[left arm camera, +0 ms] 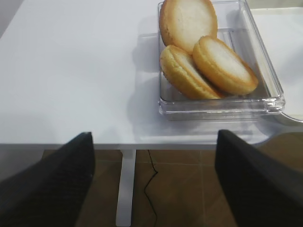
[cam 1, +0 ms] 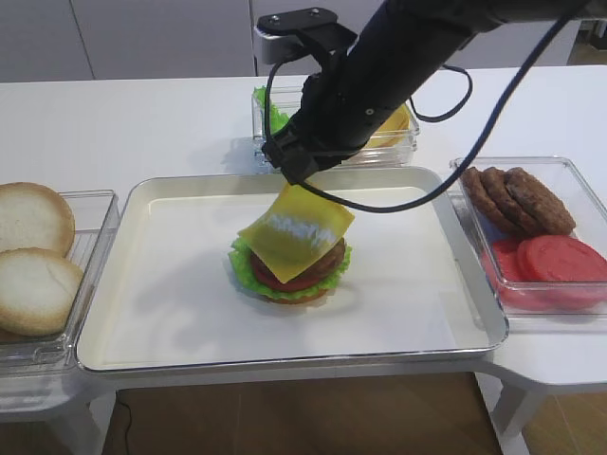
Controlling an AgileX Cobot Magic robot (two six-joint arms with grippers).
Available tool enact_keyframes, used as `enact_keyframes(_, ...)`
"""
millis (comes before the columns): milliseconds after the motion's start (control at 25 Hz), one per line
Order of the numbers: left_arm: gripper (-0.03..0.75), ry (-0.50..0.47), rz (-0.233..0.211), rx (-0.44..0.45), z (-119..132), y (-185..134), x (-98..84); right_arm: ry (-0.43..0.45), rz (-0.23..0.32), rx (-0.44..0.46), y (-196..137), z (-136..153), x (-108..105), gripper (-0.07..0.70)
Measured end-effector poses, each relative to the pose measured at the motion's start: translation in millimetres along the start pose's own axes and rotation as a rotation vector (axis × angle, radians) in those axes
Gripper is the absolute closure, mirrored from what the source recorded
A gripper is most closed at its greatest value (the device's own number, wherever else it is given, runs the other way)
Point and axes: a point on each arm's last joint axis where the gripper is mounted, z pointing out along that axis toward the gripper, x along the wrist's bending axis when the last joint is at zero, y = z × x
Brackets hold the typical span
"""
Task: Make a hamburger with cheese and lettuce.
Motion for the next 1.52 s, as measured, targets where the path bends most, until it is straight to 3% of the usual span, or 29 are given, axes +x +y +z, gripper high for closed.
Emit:
enact_keyframes(520, 0.135, 0.000, 0.000, 0.000, 0.0, 0.0, 0.0, -0.016, -0.004, 0.022, -3.3, 13.3, -5.5, 0.622)
enact_keyframes(640, 0.135, 0.000, 0.000, 0.000, 0.0, 0.0, 0.0, -0.020, -0.008, 0.024, -3.5, 13.3, -5.8, 0.591)
enact_keyframes(920, 0.135, 0.000, 0.000, 0.000, 0.0, 0.0, 0.0, -0.022, -0.011, 0.025, -3.6, 13.3, -6.0, 0.429)
enact_keyframes(1240, 0.135, 0.000, 0.000, 0.000, 0.0, 0.0, 0.0, -0.020, -0.001, 0.036, -4.5, 13.3, -5.8, 0.144)
enact_keyframes(1360, 0.135, 0.000, 0.000, 0.000, 0.0, 0.0, 0.0, -0.030, 0.053, 0.055, -6.3, 12.4, -6.3, 0.128)
enact_keyframes(1520, 0.135, 0.000, 0.000, 0.000, 0.0, 0.0, 0.0, -0.111, 0.153, 0.082, -11.2, -5.0, -24.7, 0.171)
